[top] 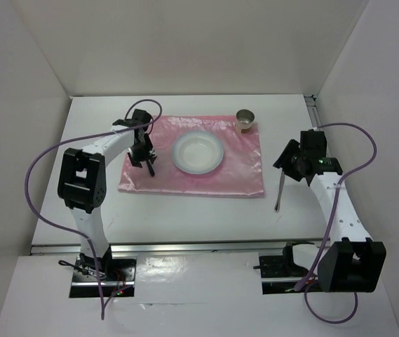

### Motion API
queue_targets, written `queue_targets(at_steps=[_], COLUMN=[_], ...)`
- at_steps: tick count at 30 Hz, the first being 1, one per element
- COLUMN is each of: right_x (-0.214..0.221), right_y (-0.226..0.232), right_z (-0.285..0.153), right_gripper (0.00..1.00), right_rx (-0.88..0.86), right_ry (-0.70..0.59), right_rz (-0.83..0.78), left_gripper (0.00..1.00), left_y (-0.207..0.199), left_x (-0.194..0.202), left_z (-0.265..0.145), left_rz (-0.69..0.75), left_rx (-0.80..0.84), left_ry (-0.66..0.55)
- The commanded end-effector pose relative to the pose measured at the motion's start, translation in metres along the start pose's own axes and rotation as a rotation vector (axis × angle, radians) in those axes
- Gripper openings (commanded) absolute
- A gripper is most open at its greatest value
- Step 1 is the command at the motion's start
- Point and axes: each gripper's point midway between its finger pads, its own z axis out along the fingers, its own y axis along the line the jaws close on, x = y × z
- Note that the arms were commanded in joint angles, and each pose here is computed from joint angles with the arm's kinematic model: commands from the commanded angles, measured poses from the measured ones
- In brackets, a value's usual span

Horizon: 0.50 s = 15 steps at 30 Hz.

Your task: Set the dinner table for one person

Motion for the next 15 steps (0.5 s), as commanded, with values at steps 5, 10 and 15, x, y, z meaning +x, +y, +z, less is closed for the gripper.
queue_targets(at_steps=[5, 10, 15], right_x=[-0.004, -0.004, -0.004], right_y=[-0.010, -0.011, -0.014], right_z=[0.000, 0.001, 0.003], right_gripper=[0.58, 0.58, 0.58], right_rx=[-0.018, -0.038, -0.029], right_ry=[0.017, 0.026, 0.030], right_rz=[0.010, 0.028, 0.027], left_gripper=[0.55, 0.45, 0.45], left_y=[-0.024, -0.021, -0.018], left_x=[-0.027, -0.020, -0.018], left_z=[0.019, 0.032, 0.036], left_rz=[-0.007, -0.002, 0.001], left_rx=[0.024, 0.003, -0.017], left_ry=[-0.037, -0.009, -0.001])
